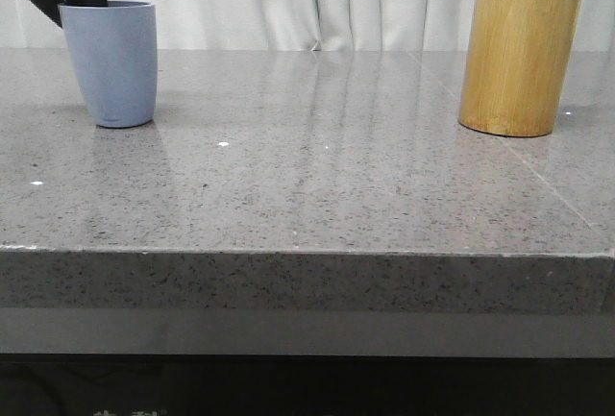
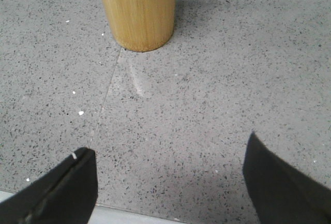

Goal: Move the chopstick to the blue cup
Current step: 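Close the left gripper on the rim of the blue cup, then carry the blue cup toward the bamboo holder and set it down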

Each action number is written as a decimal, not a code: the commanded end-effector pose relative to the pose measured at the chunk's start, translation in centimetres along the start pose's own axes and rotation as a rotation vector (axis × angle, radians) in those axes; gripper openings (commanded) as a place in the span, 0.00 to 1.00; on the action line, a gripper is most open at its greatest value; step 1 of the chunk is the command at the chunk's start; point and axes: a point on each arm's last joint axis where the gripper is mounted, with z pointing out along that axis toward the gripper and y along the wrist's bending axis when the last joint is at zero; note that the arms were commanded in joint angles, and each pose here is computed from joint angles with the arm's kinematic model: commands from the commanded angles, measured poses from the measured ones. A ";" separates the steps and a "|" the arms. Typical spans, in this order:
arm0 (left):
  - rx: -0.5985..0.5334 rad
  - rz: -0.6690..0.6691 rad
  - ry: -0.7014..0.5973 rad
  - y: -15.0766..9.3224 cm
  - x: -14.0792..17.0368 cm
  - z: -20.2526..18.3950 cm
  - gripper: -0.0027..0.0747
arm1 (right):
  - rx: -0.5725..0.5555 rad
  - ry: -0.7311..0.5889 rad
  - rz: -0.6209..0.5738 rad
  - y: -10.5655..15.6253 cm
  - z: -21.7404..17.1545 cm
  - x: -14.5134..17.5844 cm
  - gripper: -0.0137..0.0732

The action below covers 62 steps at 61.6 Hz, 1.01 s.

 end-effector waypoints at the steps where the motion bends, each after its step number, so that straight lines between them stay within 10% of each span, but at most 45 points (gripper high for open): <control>1: 0.010 -0.005 -0.116 -0.4 -1.0 -3.2 0.12 | 0.000 -0.082 -0.006 0.1 -0.6 -1.3 0.84; 62: 0.258 0.250 -0.233 -15.3 -4.3 -5.9 0.01 | 0.000 -0.083 -0.006 0.1 -0.6 -1.3 0.84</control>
